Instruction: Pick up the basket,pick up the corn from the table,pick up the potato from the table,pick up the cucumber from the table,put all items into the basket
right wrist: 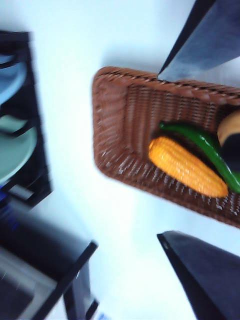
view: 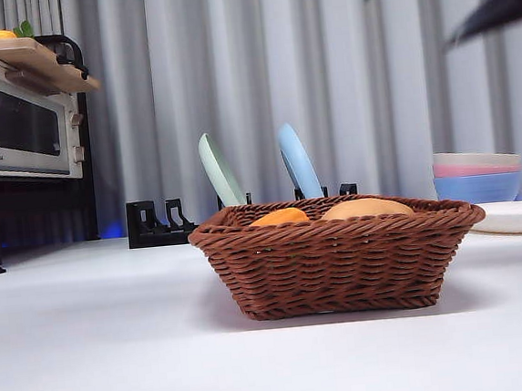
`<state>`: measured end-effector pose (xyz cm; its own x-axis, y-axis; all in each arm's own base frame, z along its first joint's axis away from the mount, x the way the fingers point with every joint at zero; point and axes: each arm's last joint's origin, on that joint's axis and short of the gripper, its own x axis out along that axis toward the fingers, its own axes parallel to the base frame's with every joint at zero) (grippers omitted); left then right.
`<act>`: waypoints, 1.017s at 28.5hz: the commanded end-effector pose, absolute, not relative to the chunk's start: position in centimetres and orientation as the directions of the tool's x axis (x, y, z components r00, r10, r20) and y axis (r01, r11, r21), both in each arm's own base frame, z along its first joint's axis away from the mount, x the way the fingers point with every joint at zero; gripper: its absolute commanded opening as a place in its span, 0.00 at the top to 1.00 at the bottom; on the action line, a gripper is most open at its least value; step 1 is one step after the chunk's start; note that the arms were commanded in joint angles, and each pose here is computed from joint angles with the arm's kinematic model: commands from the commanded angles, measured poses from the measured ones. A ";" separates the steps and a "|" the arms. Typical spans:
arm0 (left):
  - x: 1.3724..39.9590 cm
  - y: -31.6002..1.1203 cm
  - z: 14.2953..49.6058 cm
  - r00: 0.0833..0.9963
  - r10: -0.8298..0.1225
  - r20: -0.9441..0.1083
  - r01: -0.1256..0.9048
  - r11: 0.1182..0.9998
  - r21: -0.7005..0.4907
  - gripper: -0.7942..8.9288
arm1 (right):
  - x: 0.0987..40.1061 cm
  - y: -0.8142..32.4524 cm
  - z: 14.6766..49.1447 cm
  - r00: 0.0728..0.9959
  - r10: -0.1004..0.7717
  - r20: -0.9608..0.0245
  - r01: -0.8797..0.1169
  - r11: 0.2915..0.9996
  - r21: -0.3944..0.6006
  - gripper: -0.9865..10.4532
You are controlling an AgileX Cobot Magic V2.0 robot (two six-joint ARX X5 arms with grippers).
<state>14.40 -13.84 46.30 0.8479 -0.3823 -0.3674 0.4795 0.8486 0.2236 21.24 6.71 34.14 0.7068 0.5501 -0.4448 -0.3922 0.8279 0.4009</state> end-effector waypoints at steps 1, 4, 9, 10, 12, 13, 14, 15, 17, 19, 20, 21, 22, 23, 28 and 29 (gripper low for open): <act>14.4 -13.8 46.4 0.852 -0.376 -0.363 0.483 0.832 0.272 0.57 | 19.1 6.1 35.4 0.726 0.550 -0.413 -0.435 0.833 0.343 0.52; 14.3 -13.8 46.2 0.838 -0.388 -0.383 0.506 0.815 0.283 0.84 | 16.9 5.3 36.1 0.771 0.475 -0.424 -0.403 0.880 0.253 0.76; 14.2 -13.8 45.2 0.801 -0.413 -0.434 0.555 0.784 0.279 0.93 | 13.9 4.1 36.8 0.835 0.358 -0.418 -0.329 0.934 0.142 0.92; 14.1 -13.7 44.9 0.801 -0.412 -0.435 0.555 0.784 0.279 0.93 | 13.2 3.9 37.0 0.847 0.343 -0.407 -0.320 0.939 0.126 0.92; 13.9 -13.6 43.9 0.800 -0.412 -0.435 0.555 0.784 0.279 0.93 | 12.0 3.5 37.2 0.870 0.323 -0.372 -0.308 0.946 0.101 0.92; 13.8 -13.4 43.2 0.800 -0.413 -0.435 0.555 0.784 0.277 0.93 | 11.3 3.3 37.3 0.884 0.311 -0.350 -0.299 0.950 0.088 0.92; 13.7 -13.3 42.6 0.800 -0.413 -0.434 0.554 0.787 0.272 0.93 | 10.6 3.1 37.2 0.890 0.312 -0.333 -0.303 0.950 0.080 0.92; 13.5 -13.1 41.7 0.801 -0.413 -0.434 0.552 0.790 0.267 0.93 | 9.9 2.9 37.0 0.896 0.314 -0.315 -0.306 0.949 0.075 0.92; 13.2 -12.8 39.8 0.803 -0.415 -0.427 0.548 0.796 0.256 0.93 | 8.6 2.5 36.3 0.904 0.316 -0.289 -0.309 0.949 0.071 0.92; 12.7 -12.3 37.5 0.810 -0.426 -0.402 0.542 0.805 0.241 0.93 | 7.3 2.2 35.2 0.911 0.318 -0.264 -0.312 0.948 0.067 0.92; 12.5 -12.1 36.5 0.814 -0.432 -0.388 0.541 0.807 0.237 0.93 | 6.8 2.1 34.6 0.913 0.319 -0.254 -0.313 0.948 0.067 0.92; 12.2 -11.8 35.4 0.818 -0.438 -0.373 0.539 0.809 0.233 0.93 | 6.3 1.9 33.9 0.915 0.320 -0.245 -0.313 0.947 0.066 0.92; 11.8 -11.5 34.3 0.820 -0.446 -0.360 0.541 0.809 0.229 0.93 | 5.9 1.8 33.2 0.918 0.321 -0.235 -0.314 0.947 0.066 0.92; 11.6 -11.3 33.4 0.819 -0.453 -0.352 0.544 0.808 0.226 0.93 | 5.5 1.7 32.7 0.919 0.321 -0.228 -0.314 0.947 0.066 0.92; 10.4 -10.5 31.0 0.789 -0.472 -0.393 0.570 0.801 0.183 0.93 | 5.2 1.4 31.3 0.938 0.255 -0.233 -0.244 0.967 0.078 0.91; 10.3 -10.4 30.8 0.787 -0.466 -0.405 0.568 0.803 0.179 0.92 | 5.3 1.4 31.3 0.944 0.230 -0.237 -0.212 0.972 0.100 0.91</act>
